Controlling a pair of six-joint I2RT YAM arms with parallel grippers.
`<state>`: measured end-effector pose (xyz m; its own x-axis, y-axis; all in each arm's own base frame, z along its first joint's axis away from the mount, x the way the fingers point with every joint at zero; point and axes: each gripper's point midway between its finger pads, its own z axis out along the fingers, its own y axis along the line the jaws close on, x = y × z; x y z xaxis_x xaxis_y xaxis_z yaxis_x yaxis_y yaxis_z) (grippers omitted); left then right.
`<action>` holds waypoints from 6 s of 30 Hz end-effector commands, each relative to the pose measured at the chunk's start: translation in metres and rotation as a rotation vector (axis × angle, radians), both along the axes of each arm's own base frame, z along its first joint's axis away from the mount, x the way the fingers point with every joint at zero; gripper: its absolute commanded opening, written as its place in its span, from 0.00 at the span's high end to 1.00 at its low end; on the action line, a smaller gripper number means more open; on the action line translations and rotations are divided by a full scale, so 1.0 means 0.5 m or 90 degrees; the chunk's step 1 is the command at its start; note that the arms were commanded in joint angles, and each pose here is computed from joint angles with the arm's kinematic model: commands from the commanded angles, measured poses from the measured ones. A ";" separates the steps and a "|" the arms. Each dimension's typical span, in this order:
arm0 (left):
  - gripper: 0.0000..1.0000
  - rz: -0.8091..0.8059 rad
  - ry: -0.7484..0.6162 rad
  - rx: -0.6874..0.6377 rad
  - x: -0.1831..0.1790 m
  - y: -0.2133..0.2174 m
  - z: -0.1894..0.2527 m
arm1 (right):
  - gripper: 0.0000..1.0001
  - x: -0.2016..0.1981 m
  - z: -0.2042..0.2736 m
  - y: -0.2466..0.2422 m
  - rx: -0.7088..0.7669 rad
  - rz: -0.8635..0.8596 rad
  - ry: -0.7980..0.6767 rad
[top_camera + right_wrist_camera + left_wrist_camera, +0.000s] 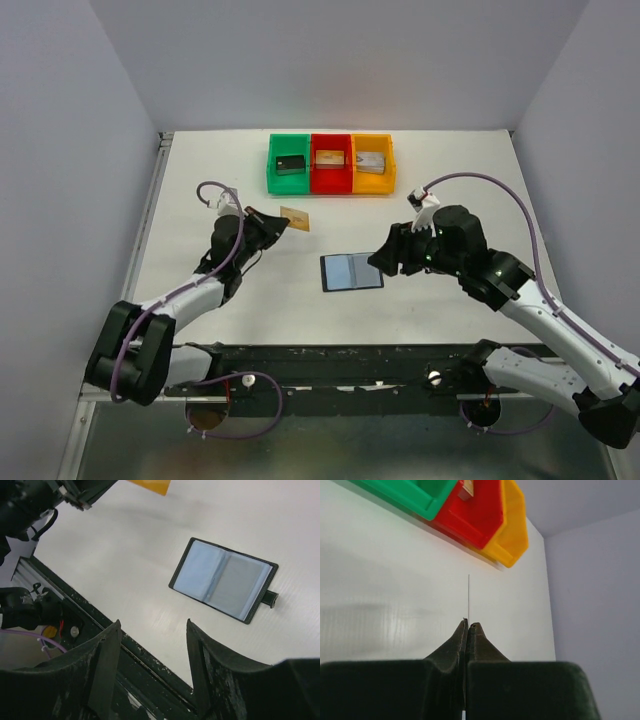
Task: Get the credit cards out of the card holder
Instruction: Place the credit card at the center of the board, then remove the credit card from the card holder.
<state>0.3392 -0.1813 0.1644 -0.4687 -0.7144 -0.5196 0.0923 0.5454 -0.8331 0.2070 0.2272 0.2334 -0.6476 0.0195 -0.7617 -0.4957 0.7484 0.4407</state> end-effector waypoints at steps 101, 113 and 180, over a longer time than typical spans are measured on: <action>0.39 -0.194 0.030 0.260 -0.091 -0.175 -0.056 | 0.25 0.141 -0.344 -0.112 -0.308 -0.208 0.203; 0.40 -0.202 0.037 0.239 -0.128 -0.163 -0.064 | 0.39 0.174 -0.396 -0.127 -0.347 -0.233 0.254; 0.33 -0.419 0.131 0.304 -0.136 -0.295 -0.165 | 1.00 0.117 -0.244 0.026 -0.086 0.063 0.136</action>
<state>0.2666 -0.3320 0.0897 -0.8375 -0.0104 -0.5464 0.3864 0.6958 -0.6054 0.2589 0.2292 0.0953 -0.8069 -0.1486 -0.5717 -0.4408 0.7959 0.4151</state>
